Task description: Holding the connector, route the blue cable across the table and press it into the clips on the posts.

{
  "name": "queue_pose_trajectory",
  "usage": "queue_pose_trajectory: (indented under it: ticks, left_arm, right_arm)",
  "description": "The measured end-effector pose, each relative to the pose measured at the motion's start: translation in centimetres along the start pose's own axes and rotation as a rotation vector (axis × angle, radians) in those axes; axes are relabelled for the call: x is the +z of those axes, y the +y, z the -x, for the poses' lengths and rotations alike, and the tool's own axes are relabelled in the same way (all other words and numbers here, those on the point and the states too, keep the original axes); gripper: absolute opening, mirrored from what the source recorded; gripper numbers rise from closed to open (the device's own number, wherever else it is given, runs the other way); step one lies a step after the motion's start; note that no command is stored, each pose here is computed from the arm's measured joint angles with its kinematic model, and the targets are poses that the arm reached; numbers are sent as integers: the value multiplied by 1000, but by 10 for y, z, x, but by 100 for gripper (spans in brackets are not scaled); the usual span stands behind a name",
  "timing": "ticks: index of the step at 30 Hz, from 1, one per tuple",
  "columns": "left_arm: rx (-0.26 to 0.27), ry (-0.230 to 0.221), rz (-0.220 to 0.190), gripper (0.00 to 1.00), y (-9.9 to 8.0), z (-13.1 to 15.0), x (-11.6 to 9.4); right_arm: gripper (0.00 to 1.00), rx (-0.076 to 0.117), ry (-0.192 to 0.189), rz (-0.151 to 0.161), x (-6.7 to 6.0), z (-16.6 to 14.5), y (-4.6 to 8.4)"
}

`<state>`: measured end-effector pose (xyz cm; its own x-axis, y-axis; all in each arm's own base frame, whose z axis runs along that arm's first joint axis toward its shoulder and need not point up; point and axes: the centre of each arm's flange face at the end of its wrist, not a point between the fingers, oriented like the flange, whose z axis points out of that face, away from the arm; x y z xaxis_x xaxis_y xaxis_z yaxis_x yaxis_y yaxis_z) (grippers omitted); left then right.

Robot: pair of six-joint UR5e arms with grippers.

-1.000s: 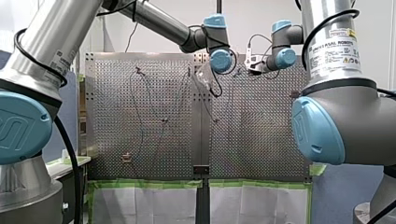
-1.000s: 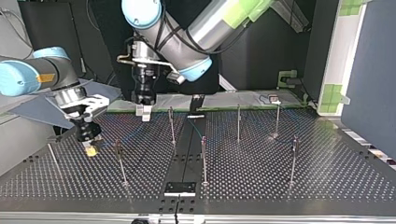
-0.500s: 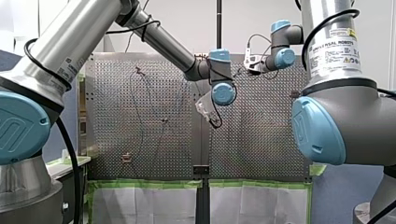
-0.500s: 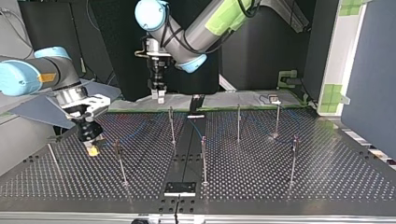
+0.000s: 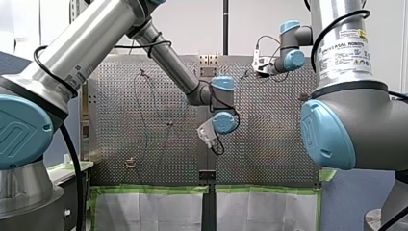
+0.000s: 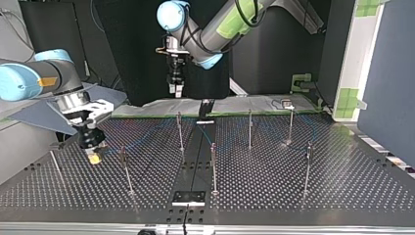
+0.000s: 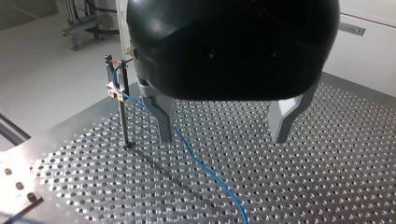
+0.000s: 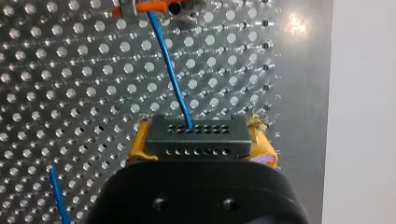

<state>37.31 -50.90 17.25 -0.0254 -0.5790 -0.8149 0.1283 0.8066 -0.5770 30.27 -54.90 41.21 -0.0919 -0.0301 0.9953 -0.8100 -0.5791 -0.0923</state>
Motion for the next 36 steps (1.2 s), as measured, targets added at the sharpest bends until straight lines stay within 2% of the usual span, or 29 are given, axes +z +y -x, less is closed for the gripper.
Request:
queue_pose_trajectory:
  ticks: [4, 15, 19, 26, 36]
  left_arm:
    - [3, -7, 9, 100, 17, 0, 3]
    - [83, -14, 15, 100, 72, 5, 20]
    - [85, -17, 17, 100, 94, 8, 25]
    - [75, -49, 65, 100, 132, 15, 29]
    - [79, -48, 65, 100, 149, 7, 2]
  right_arm:
    - [0, 1, 1, 11, 0, 0, 2]
    - [0, 2, 1, 22, 0, 0, 6]
    - [0, 2, 0, 24, -1, 0, 7]
    - [0, 2, 0, 26, -1, 0, 8]
    - [0, 2, 0, 28, -1, 0, 10]
